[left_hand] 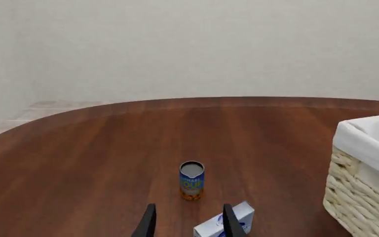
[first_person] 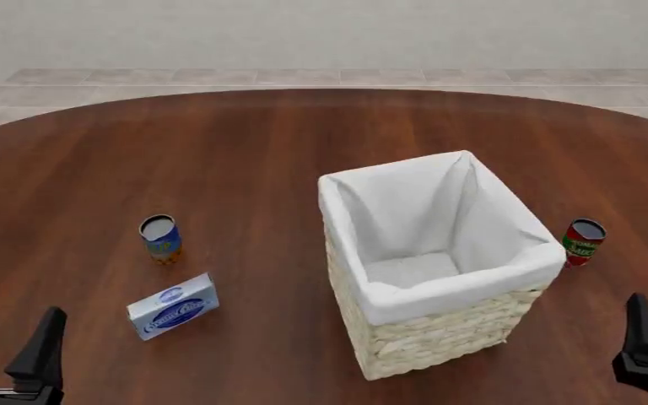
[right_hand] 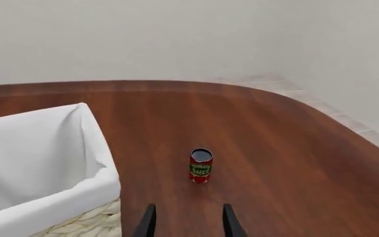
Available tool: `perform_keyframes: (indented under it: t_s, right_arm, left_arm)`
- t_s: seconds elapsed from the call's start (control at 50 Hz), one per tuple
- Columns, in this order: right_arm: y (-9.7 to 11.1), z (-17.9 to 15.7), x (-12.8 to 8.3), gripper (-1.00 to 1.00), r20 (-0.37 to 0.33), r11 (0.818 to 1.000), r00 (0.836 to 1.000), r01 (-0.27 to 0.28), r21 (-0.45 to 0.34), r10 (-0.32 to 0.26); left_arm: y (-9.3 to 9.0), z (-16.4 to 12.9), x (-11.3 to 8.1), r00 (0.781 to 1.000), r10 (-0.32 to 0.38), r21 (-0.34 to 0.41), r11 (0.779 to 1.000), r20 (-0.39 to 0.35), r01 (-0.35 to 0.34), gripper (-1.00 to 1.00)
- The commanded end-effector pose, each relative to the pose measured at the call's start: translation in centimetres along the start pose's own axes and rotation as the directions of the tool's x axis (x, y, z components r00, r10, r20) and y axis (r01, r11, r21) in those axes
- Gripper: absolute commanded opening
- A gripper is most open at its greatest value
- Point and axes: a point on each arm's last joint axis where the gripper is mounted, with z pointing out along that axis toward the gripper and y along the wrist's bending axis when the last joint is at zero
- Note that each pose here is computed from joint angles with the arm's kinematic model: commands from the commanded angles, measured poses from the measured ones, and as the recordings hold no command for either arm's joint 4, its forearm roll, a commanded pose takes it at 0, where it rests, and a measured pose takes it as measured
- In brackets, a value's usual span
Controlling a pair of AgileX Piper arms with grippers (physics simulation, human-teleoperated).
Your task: Pick up the tomato sauce, and put it in the basket.
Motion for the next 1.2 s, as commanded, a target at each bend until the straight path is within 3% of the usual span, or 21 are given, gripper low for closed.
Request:
perform_keyframes:
  t_s: [0.02,0.34,0.5,0.64,0.86,1.2]
  right_arm:
    - [-0.4,1.2,-1.5,1.00,-0.030,0.999,0.999,0.024,0.031,-0.023]
    - [-0.4,4.0,-2.1,1.00,-0.113,0.997,0.991,0.073,0.009,-0.071]
    - [-0.4,5.7,-1.8,1.00,-0.166,0.999,0.985,0.044,0.005,-0.042]
    - [-0.6,7.0,-1.4,1.00,-0.203,0.998,0.977,0.070,0.011,-0.066]
    - [-0.8,9.3,-1.4,1.00,-0.255,0.998,0.965,0.066,0.012,-0.061]
    - [-0.8,11.9,-1.7,1.00,-0.277,0.998,0.959,0.062,0.000,-0.059]
  left_arm:
    - [0.0,0.0,0.0,1.000,0.000,0.000,1.000,0.000,0.000,1.00]
    - [0.0,0.0,0.0,1.000,0.000,0.000,1.000,0.000,0.000,1.00]
    - [0.0,0.0,0.0,1.000,0.000,0.000,1.000,0.000,0.000,1.00]
    - [0.0,0.0,0.0,1.000,0.000,0.000,1.000,0.000,0.000,1.00]
    - [0.0,0.0,0.0,1.000,0.000,0.000,1.000,0.000,0.000,1.00]
    - [0.0,0.0,0.0,1.000,0.000,0.000,1.000,0.000,0.000,1.00]
